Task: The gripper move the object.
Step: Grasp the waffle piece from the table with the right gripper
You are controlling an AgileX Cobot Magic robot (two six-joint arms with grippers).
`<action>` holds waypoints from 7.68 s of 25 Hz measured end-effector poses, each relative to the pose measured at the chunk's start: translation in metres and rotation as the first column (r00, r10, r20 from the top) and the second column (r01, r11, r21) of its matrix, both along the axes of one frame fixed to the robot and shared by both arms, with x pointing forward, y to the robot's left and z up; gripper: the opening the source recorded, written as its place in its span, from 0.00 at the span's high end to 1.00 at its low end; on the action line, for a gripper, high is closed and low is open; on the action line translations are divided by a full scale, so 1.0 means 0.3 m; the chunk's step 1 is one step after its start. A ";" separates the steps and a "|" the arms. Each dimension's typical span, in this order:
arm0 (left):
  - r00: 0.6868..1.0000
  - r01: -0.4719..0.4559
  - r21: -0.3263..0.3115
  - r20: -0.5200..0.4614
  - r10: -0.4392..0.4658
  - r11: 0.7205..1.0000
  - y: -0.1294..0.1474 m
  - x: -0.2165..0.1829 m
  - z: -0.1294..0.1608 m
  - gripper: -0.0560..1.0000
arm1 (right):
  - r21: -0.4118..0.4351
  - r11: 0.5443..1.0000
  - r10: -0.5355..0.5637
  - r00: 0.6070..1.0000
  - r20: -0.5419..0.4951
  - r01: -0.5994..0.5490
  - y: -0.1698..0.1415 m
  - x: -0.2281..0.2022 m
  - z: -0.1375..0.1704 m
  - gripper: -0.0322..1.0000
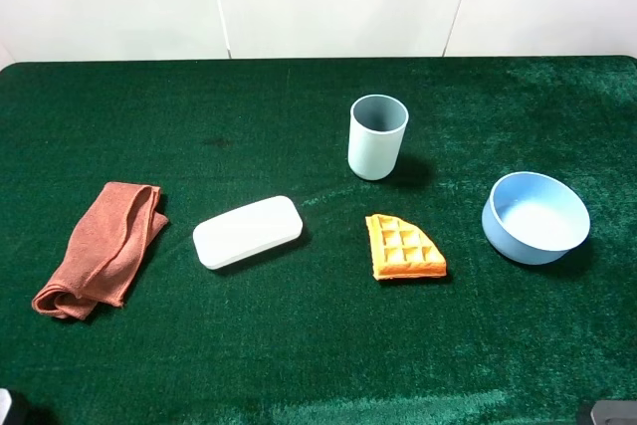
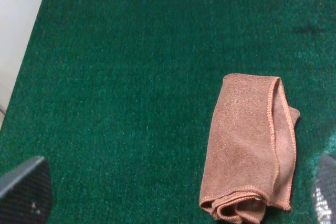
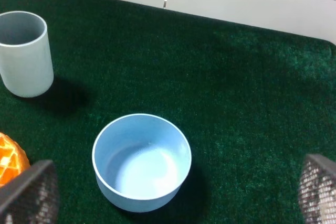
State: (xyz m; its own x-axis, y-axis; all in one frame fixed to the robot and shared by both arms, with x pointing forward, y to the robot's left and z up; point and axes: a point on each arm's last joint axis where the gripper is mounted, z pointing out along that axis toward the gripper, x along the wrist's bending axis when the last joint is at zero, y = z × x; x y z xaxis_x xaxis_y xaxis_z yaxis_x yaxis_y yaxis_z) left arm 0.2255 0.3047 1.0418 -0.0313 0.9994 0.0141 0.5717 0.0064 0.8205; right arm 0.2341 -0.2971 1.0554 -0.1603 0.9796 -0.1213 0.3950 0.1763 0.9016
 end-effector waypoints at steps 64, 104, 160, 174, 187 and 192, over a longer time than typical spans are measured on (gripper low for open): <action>1.000 0.000 0.000 0.000 0.000 1.000 0.000 0.000 0.000 0.01 | 0.006 0.962 0.213 0.732 -0.647 -0.274 0.258 0.590 -0.052 0.30; 1.000 0.000 0.000 0.000 0.000 1.000 0.000 0.000 0.000 0.01 | 0.017 0.858 0.329 0.525 -0.785 -0.513 0.710 0.688 -0.430 0.30; 1.000 0.000 0.000 0.000 0.000 1.000 0.000 0.000 0.000 0.01 | -0.125 0.943 0.072 0.554 -0.829 -0.309 0.668 0.758 -0.630 0.30; 1.000 0.000 0.000 0.000 0.000 1.000 0.000 0.000 0.000 0.01 | -0.122 0.945 0.070 0.551 -0.831 -0.303 0.668 0.757 -0.631 0.33; 1.000 0.000 0.000 0.000 0.000 1.000 0.000 0.000 0.000 0.01 | -0.119 0.946 0.069 0.550 -0.832 -0.300 0.669 0.757 -0.632 0.54; 1.000 0.000 0.000 0.000 0.000 1.000 0.000 0.000 0.000 0.01 | -0.118 0.947 0.071 0.551 -0.831 -0.300 0.670 0.757 -0.632 0.54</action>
